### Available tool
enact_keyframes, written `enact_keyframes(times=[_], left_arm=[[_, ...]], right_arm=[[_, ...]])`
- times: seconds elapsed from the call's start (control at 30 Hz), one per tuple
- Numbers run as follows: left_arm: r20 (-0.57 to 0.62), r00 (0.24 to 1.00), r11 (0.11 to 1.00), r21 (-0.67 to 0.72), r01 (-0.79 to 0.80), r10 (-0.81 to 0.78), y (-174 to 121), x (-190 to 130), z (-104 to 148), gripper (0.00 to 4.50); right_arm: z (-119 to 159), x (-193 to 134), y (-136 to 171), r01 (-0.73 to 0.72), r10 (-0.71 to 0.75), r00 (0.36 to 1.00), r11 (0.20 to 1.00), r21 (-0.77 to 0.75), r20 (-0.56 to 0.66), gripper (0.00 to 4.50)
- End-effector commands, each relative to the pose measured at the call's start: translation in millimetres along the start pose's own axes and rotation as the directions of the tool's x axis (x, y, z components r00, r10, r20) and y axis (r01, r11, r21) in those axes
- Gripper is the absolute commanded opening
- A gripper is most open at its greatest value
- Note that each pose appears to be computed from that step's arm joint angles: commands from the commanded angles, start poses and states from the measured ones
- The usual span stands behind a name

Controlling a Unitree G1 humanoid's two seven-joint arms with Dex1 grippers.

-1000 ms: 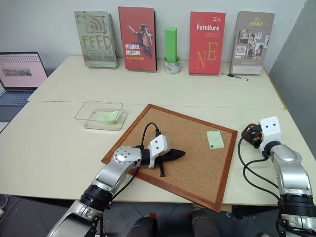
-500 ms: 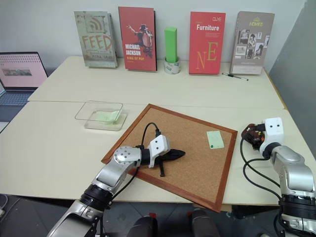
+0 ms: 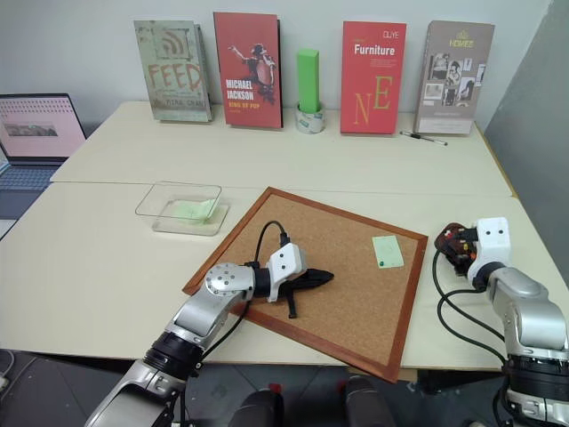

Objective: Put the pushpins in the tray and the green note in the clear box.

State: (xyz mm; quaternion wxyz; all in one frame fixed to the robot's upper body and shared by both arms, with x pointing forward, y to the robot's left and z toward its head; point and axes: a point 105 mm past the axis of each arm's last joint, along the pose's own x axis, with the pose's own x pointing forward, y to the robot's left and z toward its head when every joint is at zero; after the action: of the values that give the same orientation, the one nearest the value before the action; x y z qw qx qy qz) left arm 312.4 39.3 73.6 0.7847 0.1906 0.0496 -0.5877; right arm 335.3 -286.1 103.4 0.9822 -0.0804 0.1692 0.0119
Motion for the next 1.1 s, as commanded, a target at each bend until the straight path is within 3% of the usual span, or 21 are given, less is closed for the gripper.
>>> enact_keyframes(times=[0.03, 0.3, 0.43, 0.63, 0.73, 0.9, 1.1], left_arm=[[-0.075, 0.997, 0.999, -0.031, 0.020, -0.022, -7, -1, -20, 0.00], [-0.075, 0.997, 0.999, -0.033, 0.019, -0.021, -6, -1, -20, 0.00], [-0.075, 0.997, 0.999, -0.034, 0.018, -0.021, -7, -1, -20, 0.00], [-0.073, 0.997, 0.999, -0.038, 0.018, -0.020, -8, 0, -21, 0.00], [-0.074, 0.997, 0.999, -0.039, 0.018, -0.020, -8, 0, -21, 0.00], [-0.075, 0.997, 0.999, -0.039, 0.018, -0.021, -8, 0, -21, 0.00], [-0.076, 0.997, 0.999, -0.038, 0.016, -0.019, -8, -1, -21, 0.00]], right_arm=[[25, -5, -2, 0.043, -0.033, 0.992, 0.996, -0.084, 0.124, 2.78], [59, -15, -10, 0.118, -0.096, 0.944, 0.992, -0.053, 0.315, 2.78], [71, -24, 15, -0.038, 0.033, 0.926, 0.999, 0.006, 0.377, 2.78], [44, -40, 91, -0.352, 0.352, 0.888, 0.934, -0.057, 0.295, 2.78], [24, -40, 119, -0.394, 0.413, 0.884, 0.911, -0.123, 0.220, 2.78], [11, -33, 131, -0.382, 0.407, 0.894, 0.911, -0.158, 0.188, 2.78], [6, -24, 125, -0.337, 0.362, 0.914, 0.928, -0.157, 0.183, 2.78]])
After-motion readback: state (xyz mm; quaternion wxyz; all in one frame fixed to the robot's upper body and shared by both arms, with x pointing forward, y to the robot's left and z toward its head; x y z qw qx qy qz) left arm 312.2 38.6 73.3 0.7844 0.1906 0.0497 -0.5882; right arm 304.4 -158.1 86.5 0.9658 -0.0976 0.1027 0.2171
